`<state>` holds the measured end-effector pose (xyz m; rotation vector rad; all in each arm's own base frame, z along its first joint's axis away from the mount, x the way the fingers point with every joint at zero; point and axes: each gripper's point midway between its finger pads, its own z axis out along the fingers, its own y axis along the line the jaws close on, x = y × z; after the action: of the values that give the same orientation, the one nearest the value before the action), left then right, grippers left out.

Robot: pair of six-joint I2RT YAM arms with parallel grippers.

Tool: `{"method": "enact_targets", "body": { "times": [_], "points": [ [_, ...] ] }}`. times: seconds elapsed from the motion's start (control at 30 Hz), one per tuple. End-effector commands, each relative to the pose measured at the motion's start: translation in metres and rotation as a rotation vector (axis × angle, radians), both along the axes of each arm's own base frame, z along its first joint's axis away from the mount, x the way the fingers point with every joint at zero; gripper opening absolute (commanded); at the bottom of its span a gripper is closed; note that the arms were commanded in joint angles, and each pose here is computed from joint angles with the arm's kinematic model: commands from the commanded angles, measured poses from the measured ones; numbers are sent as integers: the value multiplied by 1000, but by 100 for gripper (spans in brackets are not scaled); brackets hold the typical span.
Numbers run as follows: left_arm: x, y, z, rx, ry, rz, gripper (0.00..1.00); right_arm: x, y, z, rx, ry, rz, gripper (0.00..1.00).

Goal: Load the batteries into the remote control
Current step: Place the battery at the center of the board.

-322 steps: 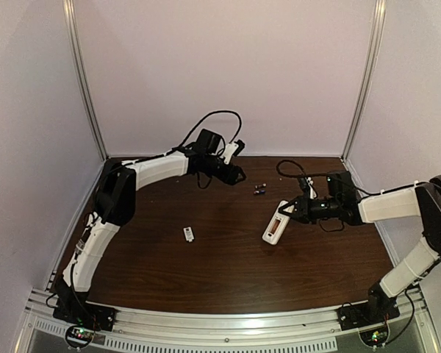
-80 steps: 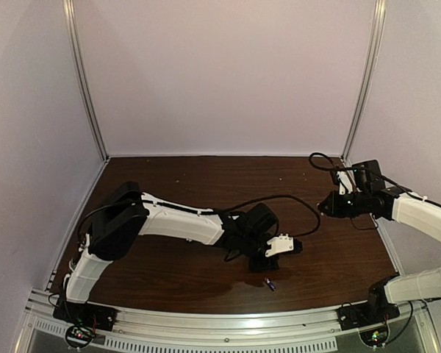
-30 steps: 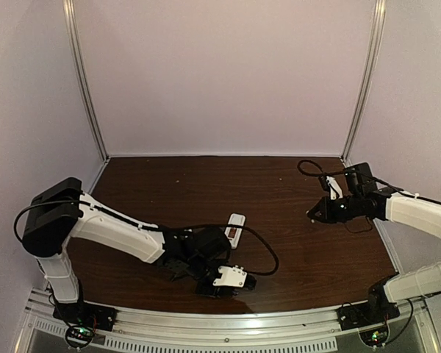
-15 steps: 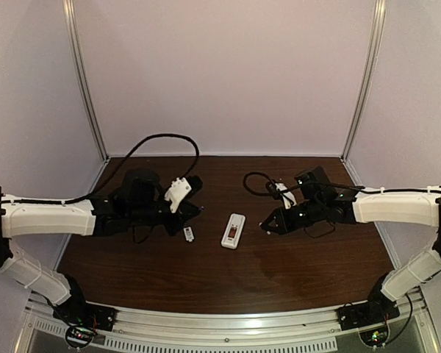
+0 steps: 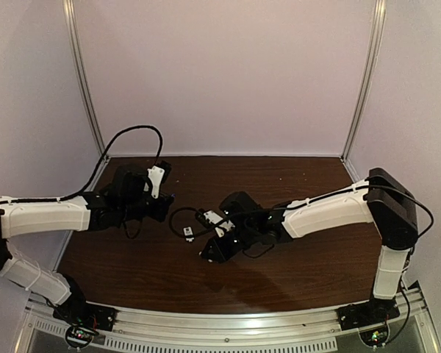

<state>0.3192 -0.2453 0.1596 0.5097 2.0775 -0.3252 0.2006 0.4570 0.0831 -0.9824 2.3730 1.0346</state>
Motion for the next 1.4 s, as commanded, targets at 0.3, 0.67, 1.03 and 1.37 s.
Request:
{"method": "enact_targets", "body": {
  "times": [0.3, 0.67, 1.03, 1.37],
  "points": [
    [5, 6, -47, 47, 128, 67, 0, 16, 14, -54, -127, -52, -52, 20],
    [-35, -15, -82, -59, 291, -99, 0, 20, 14, -25, -92, -92, -54, 37],
    [-83, -17, -119, 3, 443, -171, 0, 52, -14, 95, 98, -205, -154, 50],
    [-91, -27, -148, 125, 498, -144, 4, 86, -92, 122, 94, -279, -322, 58]
  ]
}}
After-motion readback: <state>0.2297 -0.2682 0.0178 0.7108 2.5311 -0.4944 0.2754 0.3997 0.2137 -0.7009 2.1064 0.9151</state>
